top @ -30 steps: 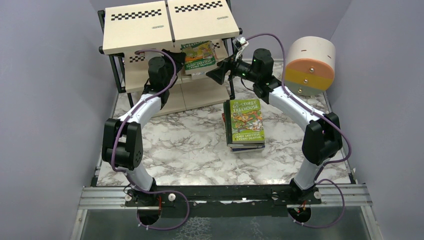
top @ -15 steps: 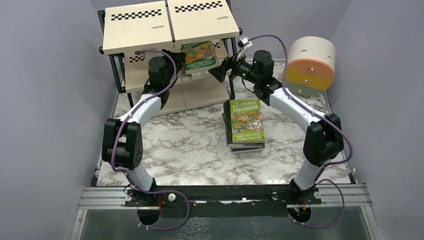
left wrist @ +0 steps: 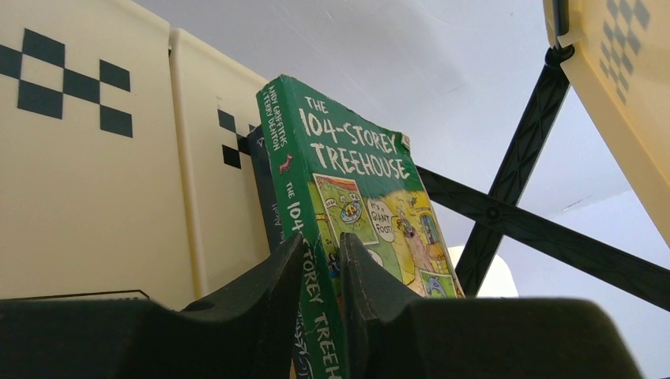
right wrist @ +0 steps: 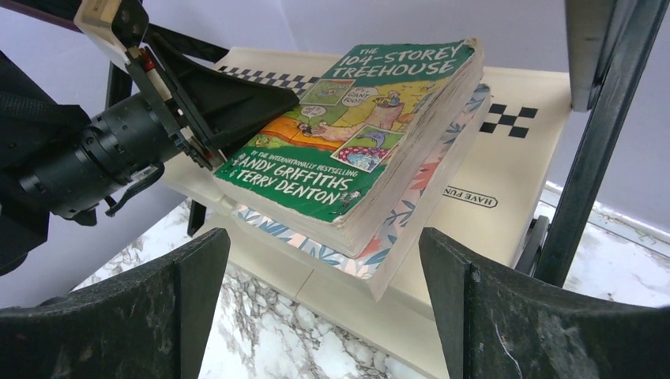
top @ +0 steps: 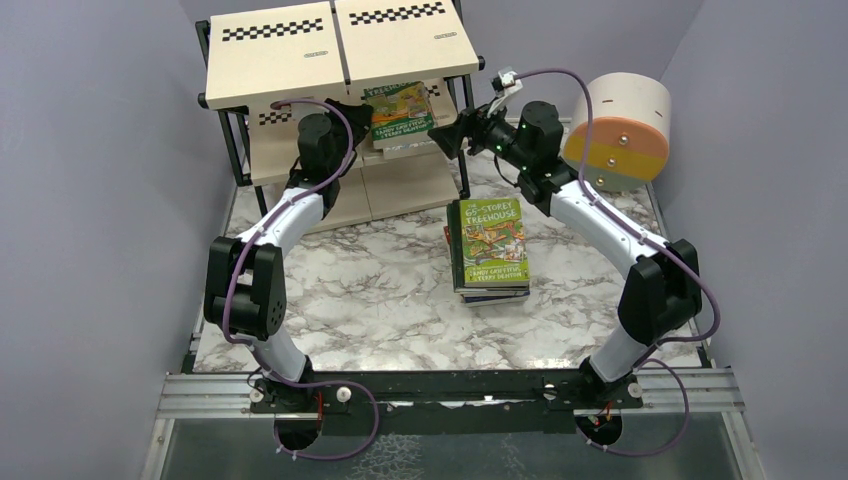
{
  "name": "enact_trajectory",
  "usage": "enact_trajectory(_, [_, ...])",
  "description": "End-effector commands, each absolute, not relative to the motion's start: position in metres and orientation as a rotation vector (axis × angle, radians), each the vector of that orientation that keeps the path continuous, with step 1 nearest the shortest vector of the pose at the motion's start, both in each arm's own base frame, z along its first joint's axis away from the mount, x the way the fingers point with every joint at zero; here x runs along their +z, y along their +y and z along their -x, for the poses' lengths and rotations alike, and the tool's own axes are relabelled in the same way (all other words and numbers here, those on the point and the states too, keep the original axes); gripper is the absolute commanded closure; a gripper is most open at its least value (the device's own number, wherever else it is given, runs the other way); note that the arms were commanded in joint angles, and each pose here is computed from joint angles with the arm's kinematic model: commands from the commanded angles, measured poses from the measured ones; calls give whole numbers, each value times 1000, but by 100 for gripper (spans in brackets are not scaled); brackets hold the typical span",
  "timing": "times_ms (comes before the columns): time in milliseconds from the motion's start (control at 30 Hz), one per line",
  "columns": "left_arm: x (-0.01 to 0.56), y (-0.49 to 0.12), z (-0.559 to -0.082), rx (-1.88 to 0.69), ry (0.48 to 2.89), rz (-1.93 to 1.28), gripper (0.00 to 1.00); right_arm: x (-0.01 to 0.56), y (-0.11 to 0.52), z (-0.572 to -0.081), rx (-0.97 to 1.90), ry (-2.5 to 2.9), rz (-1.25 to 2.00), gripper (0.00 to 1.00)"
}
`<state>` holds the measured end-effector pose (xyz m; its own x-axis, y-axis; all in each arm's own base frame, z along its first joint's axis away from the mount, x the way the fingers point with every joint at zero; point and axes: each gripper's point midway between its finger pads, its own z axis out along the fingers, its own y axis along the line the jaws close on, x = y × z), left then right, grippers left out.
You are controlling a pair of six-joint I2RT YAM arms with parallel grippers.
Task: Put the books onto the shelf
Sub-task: Place the book on the shelf.
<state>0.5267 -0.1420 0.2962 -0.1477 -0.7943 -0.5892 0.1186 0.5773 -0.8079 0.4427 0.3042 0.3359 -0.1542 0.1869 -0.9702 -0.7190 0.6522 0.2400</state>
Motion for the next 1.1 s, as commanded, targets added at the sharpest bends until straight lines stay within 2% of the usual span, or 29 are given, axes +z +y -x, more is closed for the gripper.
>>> enact_trajectory(0, [306, -162, -525, -947, 1522, 552, 84, 354, 294, -443, 818, 1484, 423, 11])
enact_trajectory(1067, [303, -169, -519, -942, 1529, 550, 84, 353, 286, -441, 819, 1488, 412, 11])
